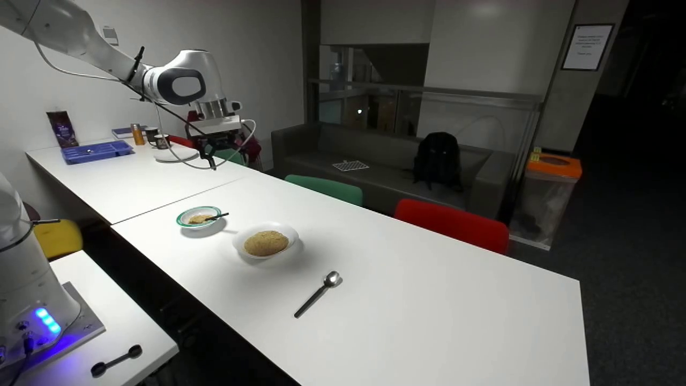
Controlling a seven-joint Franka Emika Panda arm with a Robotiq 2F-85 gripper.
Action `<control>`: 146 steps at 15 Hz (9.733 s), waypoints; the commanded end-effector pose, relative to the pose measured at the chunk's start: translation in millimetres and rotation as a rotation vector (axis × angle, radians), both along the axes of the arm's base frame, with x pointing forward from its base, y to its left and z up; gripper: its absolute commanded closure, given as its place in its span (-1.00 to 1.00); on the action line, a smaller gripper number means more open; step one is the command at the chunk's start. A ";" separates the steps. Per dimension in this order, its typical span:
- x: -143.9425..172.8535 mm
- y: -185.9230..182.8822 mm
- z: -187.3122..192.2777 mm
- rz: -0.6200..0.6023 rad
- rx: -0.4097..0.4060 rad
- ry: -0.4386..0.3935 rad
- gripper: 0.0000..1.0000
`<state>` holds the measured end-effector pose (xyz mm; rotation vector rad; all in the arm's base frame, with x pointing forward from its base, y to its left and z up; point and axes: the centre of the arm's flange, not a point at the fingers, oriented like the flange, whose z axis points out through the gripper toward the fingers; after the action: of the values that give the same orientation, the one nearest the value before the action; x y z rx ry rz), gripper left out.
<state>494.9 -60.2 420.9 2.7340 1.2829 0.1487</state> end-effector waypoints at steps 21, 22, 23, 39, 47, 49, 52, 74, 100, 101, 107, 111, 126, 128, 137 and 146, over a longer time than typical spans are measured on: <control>25.6 32.6 -25.2 0.425 0.367 0.151 -1.00; 24.3 27.1 -24.8 0.417 0.403 0.128 -1.00; 20.2 21.3 -23.0 0.407 0.439 0.093 -1.00; 17.5 -15.4 -56.6 0.460 0.555 -0.048 -1.00; 17.5 -14.2 -73.9 0.445 0.563 0.007 -1.00; 17.2 -13.4 -75.6 0.446 0.564 0.010 -1.00; 16.6 -13.0 -75.7 0.442 0.560 0.008 -1.00; 21.5 6.6 -122.0 0.584 0.362 0.012 -1.00; 7.5 39.2 -160.6 0.864 0.239 0.167 -1.00; 2.7 40.7 -162.8 0.893 0.220 0.167 -1.00; -11.4 45.2 -176.5 0.886 0.218 0.052 -1.00; -12.8 40.1 -181.1 0.835 0.257 -0.006 -1.00; -5.0 21.5 -193.6 0.840 0.431 -0.012 -1.00; -2.7 22.6 -196.6 0.835 0.446 -0.003 -1.00; 11.3 26.0 -211.0 0.831 0.486 0.029 -1.00; 8.1 23.9 -210.3 0.839 0.498 0.033 -1.00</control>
<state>501.0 -30.5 205.2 2.3003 2.5849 0.5048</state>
